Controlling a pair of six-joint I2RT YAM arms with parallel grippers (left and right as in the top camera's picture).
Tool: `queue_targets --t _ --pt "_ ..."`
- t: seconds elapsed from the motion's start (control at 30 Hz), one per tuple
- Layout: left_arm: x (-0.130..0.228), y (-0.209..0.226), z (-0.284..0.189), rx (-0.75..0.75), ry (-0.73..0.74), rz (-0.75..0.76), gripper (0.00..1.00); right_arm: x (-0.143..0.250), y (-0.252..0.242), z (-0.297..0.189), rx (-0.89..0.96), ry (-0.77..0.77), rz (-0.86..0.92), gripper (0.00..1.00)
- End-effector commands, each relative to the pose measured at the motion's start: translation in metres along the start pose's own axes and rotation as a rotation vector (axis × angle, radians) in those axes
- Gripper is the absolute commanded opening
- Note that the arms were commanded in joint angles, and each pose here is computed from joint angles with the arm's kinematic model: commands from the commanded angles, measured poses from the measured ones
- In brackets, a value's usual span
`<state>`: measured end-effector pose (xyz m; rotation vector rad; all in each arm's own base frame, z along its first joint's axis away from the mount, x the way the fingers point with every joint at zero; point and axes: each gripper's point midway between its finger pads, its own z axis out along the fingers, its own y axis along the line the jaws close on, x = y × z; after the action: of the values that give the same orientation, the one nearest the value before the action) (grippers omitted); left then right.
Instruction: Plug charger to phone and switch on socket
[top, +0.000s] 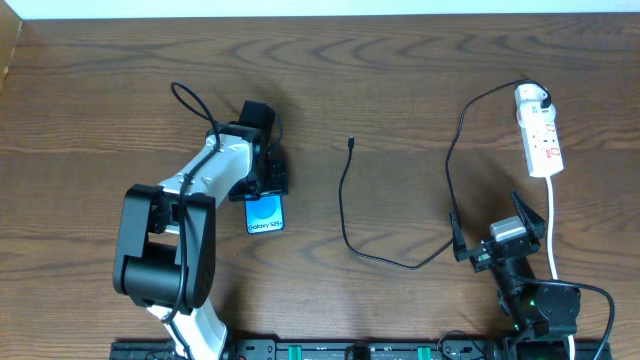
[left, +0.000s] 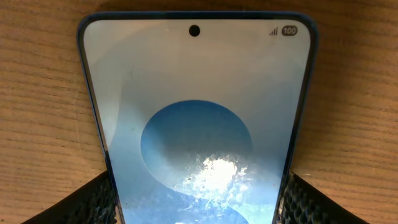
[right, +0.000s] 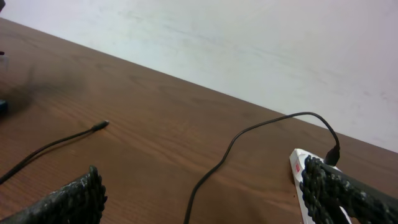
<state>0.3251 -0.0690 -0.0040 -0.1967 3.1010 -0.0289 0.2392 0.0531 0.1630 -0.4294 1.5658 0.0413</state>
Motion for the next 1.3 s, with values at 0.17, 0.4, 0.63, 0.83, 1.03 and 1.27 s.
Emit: queue_targets --t 0.17,0.4,0.63,0.83,1.03,1.27 --pt "0.010 -0.011 -0.013 0.065 0.050 -0.025 0.69 0.000 0.003 0.000 -0.012 -0.005 0.006 0.99" --pt "0.012 -0.029 -0.025 0.170 0.053 -0.023 0.69 0.000 0.003 0.000 -0.012 -0.005 0.006 0.99" --pt "0.016 -0.049 -0.039 0.334 0.093 -0.043 0.69 0.000 0.003 0.000 -0.012 -0.005 0.006 0.99" --pt "0.014 -0.058 -0.052 0.504 0.129 -0.093 0.68 0.000 0.003 0.000 -0.012 -0.005 0.006 0.99" --pt "0.008 -0.066 -0.068 0.669 0.145 -0.133 0.68 0.000 0.003 0.000 -0.012 -0.005 0.006 0.99" --pt "-0.007 -0.077 -0.090 0.853 0.117 -0.135 0.68 0.000 0.003 0.000 -0.012 -0.005 0.006 0.99"
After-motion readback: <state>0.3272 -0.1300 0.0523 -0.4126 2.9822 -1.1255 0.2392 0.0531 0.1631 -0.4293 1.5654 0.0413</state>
